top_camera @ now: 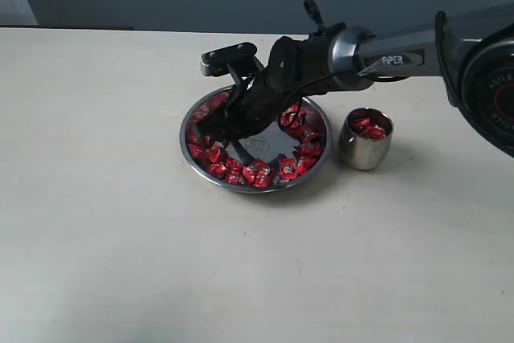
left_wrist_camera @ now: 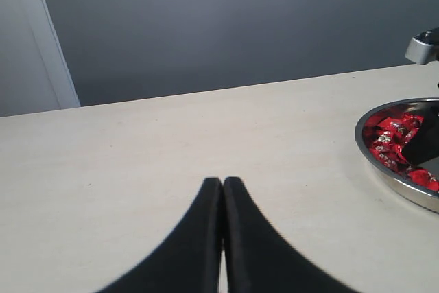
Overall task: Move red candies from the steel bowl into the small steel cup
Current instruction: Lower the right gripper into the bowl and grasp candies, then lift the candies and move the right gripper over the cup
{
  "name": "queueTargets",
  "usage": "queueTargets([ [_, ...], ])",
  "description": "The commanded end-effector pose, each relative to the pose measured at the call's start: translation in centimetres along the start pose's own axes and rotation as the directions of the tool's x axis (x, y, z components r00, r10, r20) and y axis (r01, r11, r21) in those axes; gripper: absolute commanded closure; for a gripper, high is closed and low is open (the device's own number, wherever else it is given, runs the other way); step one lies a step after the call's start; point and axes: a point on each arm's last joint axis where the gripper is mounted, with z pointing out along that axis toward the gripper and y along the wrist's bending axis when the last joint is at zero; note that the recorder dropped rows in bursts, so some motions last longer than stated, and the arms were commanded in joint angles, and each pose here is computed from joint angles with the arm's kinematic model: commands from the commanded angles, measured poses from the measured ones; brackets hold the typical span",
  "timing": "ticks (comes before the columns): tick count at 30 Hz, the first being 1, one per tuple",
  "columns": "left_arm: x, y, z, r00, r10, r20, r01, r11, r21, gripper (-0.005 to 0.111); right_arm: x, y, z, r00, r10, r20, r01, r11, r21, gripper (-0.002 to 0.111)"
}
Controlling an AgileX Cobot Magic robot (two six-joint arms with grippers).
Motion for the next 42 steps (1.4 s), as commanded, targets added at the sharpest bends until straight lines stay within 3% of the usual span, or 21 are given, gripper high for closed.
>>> queueTargets([
  [1, 0.0, -0.1, 0.0, 1.0, -0.007, 0.009, 0.007, 1.0, 0.008, 0.106, -0.2, -0.1, -0.3, 1.0, -0.014, -0.008, 0.014, 1.0, -0.002, 0.106],
  [11, 0.0, -0.1, 0.0, 1.0, -0.007, 0.009, 0.007, 1.0, 0.008, 0.106, -2.6, 0.9, -4.9, 0.997, -0.031, 0.064, 0.032, 0.999, -0.021, 0.109],
  [19, 0.0, -0.1, 0.0, 1.0, -0.007, 0.009, 0.007, 1.0, 0.008, 0.106, -6.1, 1.8, -13.4, 0.959, -0.133, 0.25, 0.128, 0.991, 0.038, 0.109],
  [21, 0.0, -0.1, 0.0, 1.0, -0.007, 0.009, 0.007, 1.0, 0.008, 0.106, -6.7, 1.4, -15.8, 0.947, -0.126, 0.297, 0.116, 0.992, 0.052, 0.109],
  [26, 0.0, -0.1, 0.0, 1.0, -0.007, 0.009, 0.007, 1.0, 0.008, 0.106, -7.3, -3.0, -24.5, 0.916, -0.063, 0.395, 0.014, 0.992, 0.126, 0.109],
  [30, 0.0, -0.1, 0.0, 1.0, -0.007, 0.009, 0.007, 1.0, 0.008, 0.106, -5.7, -6.9, -28.6, 0.938, 0.005, 0.347, -0.094, 0.966, 0.24, 0.109],
  [33, 0.0, -0.1, 0.0, 1.0, -0.007, 0.009, 0.007, 1.0, 0.008, 0.106, -3.6, -9.1, -30.3, 0.972, 0.072, 0.225, -0.142, 0.94, 0.311, 0.109],
  [37, 0.0, -0.1, 0.0, 1.0, -0.007, 0.009, 0.007, 1.0, 0.008, 0.106, -1.5, -10.0, -30.3, 0.985, 0.169, 0.044, -0.174, 0.938, 0.299, 0.109],
  [42, 0.0, -0.1, 0.0, 1.0, -0.007, 0.009, 0.007, 1.0, 0.008, 0.106, -1.0, -9.2, -29.7, 0.979, 0.2, -0.037, -0.188, 0.96, 0.208, 0.109],
])
